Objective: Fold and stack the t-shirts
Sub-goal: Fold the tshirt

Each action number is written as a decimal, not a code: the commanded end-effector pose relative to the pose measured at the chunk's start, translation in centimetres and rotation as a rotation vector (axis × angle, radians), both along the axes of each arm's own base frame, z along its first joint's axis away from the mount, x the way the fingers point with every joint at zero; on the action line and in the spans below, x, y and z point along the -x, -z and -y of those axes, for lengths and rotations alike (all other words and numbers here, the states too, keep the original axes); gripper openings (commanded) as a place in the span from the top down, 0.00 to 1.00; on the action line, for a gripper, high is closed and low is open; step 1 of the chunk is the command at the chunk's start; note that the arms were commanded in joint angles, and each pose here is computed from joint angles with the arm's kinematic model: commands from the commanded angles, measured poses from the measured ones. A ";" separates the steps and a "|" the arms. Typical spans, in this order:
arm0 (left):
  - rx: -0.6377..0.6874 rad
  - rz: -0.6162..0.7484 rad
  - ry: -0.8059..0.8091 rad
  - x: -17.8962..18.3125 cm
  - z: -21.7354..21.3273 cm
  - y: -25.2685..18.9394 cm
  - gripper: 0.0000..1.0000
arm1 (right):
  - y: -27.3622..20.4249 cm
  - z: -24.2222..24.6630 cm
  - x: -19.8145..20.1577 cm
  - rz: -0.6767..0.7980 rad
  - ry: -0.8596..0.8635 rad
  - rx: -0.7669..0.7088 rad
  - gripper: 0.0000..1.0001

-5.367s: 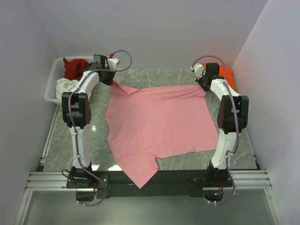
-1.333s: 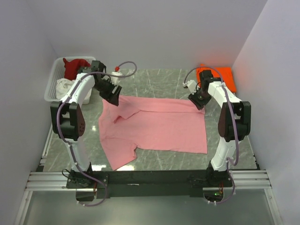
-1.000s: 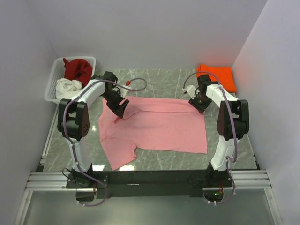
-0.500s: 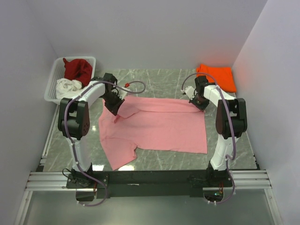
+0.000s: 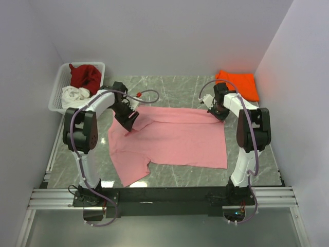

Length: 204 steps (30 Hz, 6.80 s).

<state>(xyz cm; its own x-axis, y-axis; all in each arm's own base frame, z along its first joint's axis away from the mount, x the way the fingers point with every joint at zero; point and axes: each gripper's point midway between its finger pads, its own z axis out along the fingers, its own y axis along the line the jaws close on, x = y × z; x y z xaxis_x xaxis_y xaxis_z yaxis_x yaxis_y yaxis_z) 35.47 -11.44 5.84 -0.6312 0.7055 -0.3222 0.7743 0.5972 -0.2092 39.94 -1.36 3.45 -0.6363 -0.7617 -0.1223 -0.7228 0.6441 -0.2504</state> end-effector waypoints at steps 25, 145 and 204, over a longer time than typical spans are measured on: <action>-0.021 -0.027 0.033 0.6 -0.8 -0.7 0.99 | -0.3 0.0 1.0 -0.018 -0.012 0.005 1.00; 0.128 0.974 0.839 -9.4 5.3 -2.0 0.44 | -0.7 -9.0 4.6 -0.259 0.341 -0.414 0.71; 0.252 0.791 0.888 -7.5 6.6 -2.4 0.45 | 0.0 -8.7 6.6 -0.331 0.363 -0.418 0.70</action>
